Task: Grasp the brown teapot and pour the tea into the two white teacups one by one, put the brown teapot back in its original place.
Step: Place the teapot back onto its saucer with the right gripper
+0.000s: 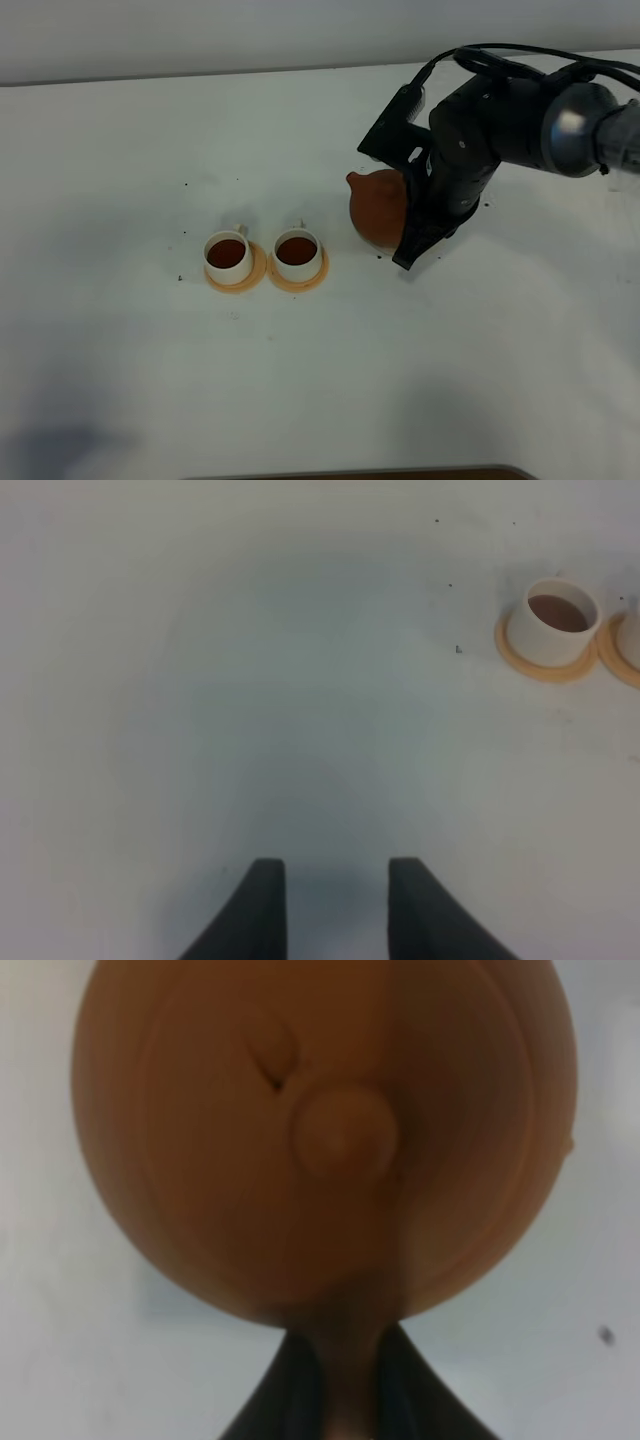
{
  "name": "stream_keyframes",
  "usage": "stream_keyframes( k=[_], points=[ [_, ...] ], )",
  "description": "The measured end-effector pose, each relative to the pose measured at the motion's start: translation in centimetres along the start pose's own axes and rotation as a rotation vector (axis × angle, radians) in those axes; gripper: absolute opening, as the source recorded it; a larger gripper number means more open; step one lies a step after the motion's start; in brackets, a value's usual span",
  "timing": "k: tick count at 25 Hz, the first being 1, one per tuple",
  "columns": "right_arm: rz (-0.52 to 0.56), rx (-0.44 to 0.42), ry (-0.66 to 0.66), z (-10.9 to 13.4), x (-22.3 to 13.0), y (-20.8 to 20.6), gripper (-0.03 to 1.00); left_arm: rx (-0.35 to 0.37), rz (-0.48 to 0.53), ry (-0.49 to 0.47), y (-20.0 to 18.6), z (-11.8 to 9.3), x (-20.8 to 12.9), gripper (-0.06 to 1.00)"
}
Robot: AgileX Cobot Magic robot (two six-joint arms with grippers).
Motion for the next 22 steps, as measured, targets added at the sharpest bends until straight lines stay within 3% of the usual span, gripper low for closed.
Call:
stream_keyframes(
  k=[22],
  points=[
    [0.042,-0.004,0.057,-1.1,-0.8,-0.6,0.13,0.0,0.0,0.0,0.0,0.0,0.0,0.29]
  ],
)
Point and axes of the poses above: a point on each arm's last joint axis where the gripper is mounted, y pointing out along that axis toward the gripper, z along the wrist's bending axis when the last joint is at zero, x = y × z, the point moved 4 cm from there along y, pointing out along that axis toward the gripper, and after that the axes turned 12 degrees about y, right-handed, at the moved point
